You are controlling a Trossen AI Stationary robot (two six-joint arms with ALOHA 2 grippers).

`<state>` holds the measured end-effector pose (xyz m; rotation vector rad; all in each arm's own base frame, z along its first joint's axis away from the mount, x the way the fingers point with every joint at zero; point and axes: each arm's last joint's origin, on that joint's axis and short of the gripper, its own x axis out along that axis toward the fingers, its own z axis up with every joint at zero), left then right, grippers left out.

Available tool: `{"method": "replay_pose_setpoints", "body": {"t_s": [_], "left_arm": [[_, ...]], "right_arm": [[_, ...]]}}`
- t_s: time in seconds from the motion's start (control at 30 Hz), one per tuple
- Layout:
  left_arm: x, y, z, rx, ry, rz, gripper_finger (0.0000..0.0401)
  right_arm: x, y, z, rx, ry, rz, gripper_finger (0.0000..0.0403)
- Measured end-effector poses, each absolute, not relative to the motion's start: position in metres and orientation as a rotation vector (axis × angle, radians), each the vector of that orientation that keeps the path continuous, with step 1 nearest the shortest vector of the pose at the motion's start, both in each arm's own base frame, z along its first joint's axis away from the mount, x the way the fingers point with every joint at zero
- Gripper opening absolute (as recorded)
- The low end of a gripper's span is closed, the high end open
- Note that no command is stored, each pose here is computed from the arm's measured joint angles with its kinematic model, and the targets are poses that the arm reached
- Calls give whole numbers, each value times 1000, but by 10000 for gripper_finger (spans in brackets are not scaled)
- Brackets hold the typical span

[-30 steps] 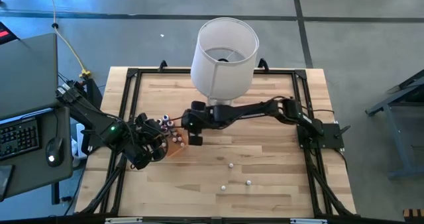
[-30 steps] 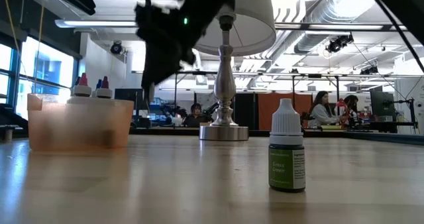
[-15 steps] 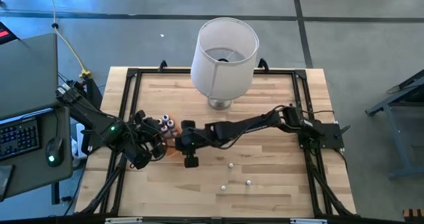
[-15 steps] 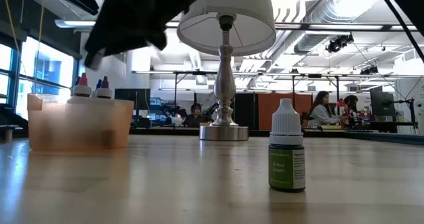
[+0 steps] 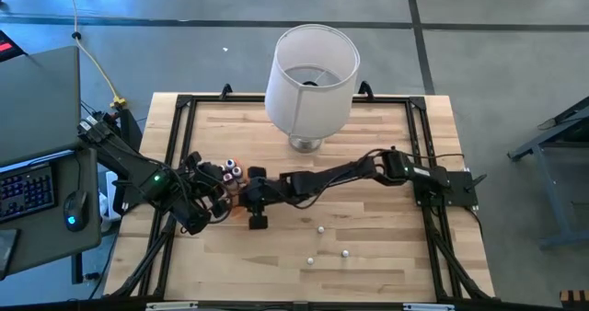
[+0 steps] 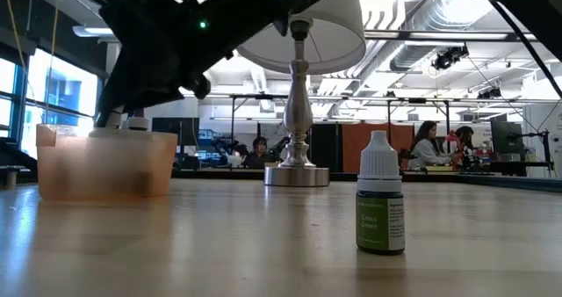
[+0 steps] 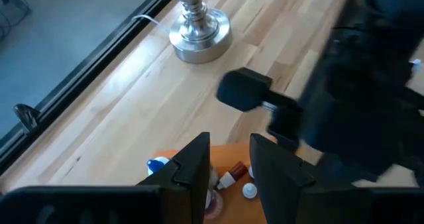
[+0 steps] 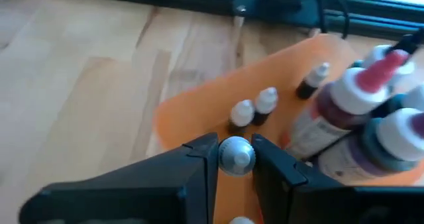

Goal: Pick & Place food coloring
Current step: Put the black food coloring bottle into the orange bin, then put the green food coloring bottle into the orange bin

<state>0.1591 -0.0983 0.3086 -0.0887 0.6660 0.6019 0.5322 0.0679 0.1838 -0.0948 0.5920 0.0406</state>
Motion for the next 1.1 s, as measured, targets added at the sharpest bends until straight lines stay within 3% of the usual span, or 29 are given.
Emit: {"method": "replay_pose_setpoints", "body": {"t_s": [0.27,0.8,1.1], "left_arm": [[159,-98,308,-92,674,598,106],[159,-98,308,-94,676,597,106],[159,-98,308,-95,679,596,106]], "right_arm": [[535,55,160,-19,666,79,72],[536,54,163,-76,646,83,125],[508,68,227,-74,716,153,121]]}}
